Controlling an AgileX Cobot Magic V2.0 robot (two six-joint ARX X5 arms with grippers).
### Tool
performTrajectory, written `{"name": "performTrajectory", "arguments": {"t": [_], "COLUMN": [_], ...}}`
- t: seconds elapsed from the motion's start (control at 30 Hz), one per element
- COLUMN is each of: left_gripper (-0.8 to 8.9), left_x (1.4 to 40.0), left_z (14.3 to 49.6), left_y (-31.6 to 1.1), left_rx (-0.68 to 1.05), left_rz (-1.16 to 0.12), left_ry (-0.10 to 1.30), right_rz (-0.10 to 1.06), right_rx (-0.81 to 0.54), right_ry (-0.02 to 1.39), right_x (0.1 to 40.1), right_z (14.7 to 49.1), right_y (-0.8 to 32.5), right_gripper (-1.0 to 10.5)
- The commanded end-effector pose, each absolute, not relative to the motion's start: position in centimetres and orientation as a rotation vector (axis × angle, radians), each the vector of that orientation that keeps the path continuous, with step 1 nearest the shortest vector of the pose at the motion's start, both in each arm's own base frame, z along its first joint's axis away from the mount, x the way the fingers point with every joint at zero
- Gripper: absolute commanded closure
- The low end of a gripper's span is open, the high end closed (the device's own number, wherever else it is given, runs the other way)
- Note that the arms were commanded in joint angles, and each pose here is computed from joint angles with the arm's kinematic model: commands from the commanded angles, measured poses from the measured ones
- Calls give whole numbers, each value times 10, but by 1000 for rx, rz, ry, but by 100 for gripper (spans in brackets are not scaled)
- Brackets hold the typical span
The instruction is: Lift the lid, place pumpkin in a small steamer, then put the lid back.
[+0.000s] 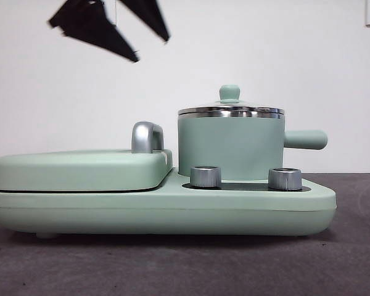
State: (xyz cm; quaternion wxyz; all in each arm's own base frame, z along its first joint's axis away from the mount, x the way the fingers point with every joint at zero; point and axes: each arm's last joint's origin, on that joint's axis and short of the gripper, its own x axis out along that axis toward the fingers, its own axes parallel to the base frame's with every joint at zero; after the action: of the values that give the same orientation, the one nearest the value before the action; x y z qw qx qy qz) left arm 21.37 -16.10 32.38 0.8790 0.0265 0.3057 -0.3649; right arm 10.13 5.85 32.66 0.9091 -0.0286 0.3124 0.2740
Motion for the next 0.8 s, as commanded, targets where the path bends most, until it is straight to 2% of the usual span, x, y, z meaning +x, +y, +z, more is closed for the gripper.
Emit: {"name": "performTrajectory", "arguments": {"t": [0.03,0.23,0.6,0.77,0.8], "left_gripper": [501,501,503,507,551], "left_x": [205,181,144,139,139], "left_z": [322,312,316,317,317], "left_y": [-152,-124,-81,-78,-78], "left_rx": [51,17,25,72,73], "left_rz": [-757,-700,-487,-490,-491], "left_ry": [623,618,594,582,579], "right_rz": [578,597,597,599,600], "right_rx": [-60,-52,-56,-54,-54], "right_ry": [632,617,643,647,645], "right_x": [107,119,137,135,135], "right_z": [328,328,322,322,323], "right_y": [62,70,80,79,79], "right_gripper": [584,584,585,587,620]}}
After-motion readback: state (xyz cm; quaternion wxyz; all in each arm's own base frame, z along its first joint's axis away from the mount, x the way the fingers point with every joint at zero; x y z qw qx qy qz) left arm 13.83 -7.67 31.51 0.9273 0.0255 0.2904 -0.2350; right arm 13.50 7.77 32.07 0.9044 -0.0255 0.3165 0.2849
